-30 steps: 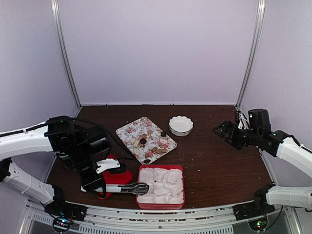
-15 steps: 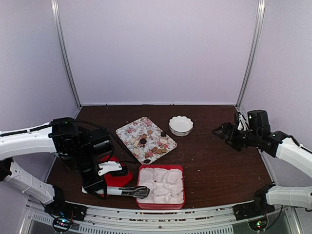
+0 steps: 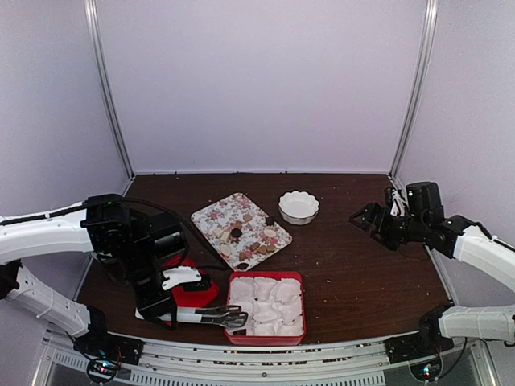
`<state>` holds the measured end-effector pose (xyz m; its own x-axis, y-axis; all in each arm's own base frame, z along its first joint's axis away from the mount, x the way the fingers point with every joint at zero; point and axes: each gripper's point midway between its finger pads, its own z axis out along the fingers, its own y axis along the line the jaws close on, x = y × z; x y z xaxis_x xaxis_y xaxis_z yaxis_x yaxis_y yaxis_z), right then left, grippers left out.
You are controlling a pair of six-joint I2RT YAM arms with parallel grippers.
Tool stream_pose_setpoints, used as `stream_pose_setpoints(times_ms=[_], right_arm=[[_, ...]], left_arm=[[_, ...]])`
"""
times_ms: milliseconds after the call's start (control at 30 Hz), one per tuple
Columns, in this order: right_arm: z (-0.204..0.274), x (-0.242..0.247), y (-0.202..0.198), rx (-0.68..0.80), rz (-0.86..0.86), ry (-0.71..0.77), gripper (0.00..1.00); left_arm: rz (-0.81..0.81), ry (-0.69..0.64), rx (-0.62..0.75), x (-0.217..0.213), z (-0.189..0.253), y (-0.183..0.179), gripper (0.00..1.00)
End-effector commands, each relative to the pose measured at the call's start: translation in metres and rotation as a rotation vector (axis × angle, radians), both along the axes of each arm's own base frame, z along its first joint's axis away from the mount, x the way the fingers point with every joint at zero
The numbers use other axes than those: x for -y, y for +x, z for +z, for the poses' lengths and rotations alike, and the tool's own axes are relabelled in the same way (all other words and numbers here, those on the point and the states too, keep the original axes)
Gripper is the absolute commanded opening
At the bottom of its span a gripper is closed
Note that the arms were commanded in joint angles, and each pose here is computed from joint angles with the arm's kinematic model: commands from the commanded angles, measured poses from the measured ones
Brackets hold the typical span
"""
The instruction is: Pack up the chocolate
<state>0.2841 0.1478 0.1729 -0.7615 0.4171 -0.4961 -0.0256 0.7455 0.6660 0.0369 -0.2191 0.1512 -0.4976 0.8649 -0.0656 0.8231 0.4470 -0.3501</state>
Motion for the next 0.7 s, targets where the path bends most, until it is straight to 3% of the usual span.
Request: stream_pose_setpoints(times_ms=[0, 133, 300, 500, 667], right_arm=[[0.007, 0.0, 0.006, 0.027, 0.001, 0.001, 1.0], [0.011, -0.001, 0.009, 0.035, 0.001, 0.0, 1.0], [0.015, -0.002, 0.014, 0.043, -0.002, 0.005, 1.0], [0.018, -0.002, 0.018, 0.049, -0.013, 0.006, 1.0], [0.02, 0.0, 0.02, 0.051, -0.03, 0.009, 1.0]], left_arm=[[0.003, -0.041, 0.052, 0.007, 0.01, 0.008, 0.32], [0.091, -0.093, 0.121, 0.018, 0.025, 0.036, 0.32], [0.265, -0.108, 0.239, 0.019, 0.043, 0.098, 0.33], [0.427, -0.034, 0.396, 0.006, 0.055, 0.173, 0.35], [0.441, 0.059, 0.473, 0.003, 0.054, 0.214, 0.36]])
